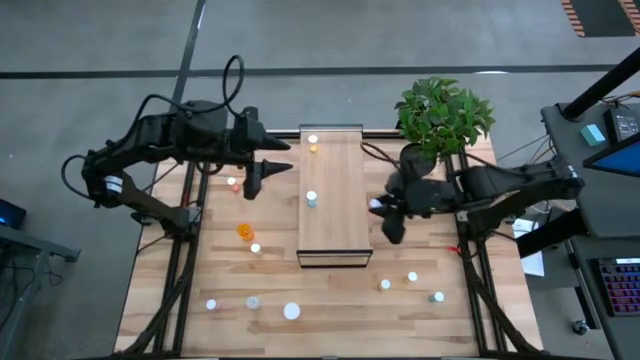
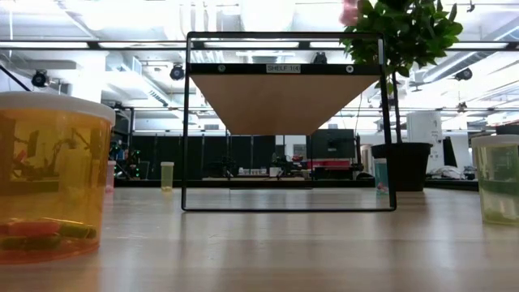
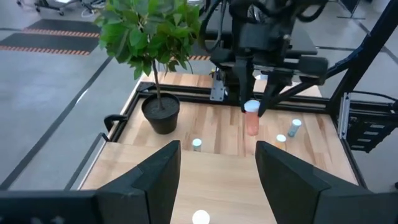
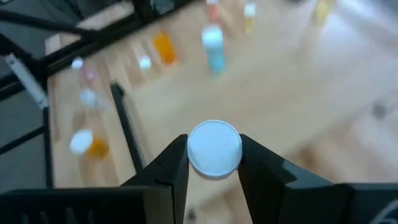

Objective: Pick and place medicine bottles onto shelf by color
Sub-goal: Put the right red bottle on the shelf

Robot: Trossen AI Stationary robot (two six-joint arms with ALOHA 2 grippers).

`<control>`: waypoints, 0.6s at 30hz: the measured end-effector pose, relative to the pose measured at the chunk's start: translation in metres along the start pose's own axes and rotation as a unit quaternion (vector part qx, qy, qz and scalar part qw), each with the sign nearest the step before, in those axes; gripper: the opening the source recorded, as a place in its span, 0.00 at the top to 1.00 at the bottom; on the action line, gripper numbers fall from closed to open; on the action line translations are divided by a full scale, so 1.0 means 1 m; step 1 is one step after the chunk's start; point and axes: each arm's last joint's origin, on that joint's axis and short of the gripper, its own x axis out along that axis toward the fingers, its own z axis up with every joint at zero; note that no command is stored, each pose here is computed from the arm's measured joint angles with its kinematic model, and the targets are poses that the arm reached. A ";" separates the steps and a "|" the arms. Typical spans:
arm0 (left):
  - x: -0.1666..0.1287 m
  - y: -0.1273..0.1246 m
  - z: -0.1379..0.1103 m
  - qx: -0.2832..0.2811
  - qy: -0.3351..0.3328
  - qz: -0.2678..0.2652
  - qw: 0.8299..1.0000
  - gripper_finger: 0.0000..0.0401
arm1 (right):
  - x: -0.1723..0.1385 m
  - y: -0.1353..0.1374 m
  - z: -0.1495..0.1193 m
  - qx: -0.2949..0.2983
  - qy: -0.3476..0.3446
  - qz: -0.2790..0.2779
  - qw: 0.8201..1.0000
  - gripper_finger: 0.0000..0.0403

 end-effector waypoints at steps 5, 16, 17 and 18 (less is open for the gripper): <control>-0.008 0.001 0.001 0.013 -0.009 0.000 1.000 0.52 | 0.021 0.010 0.039 -0.073 0.004 -0.036 0.997 0.73; -0.037 0.004 0.002 0.017 -0.042 0.015 0.999 0.52 | 0.083 -0.028 0.115 -0.034 -0.009 -0.129 0.991 0.73; -0.040 0.004 0.002 0.016 -0.045 0.014 0.999 0.52 | 0.089 -0.033 0.119 -0.025 -0.009 -0.136 0.990 0.73; -0.042 0.005 0.002 0.016 -0.047 0.014 0.999 0.52 | 0.095 -0.037 0.123 -0.012 -0.010 -0.143 0.990 0.73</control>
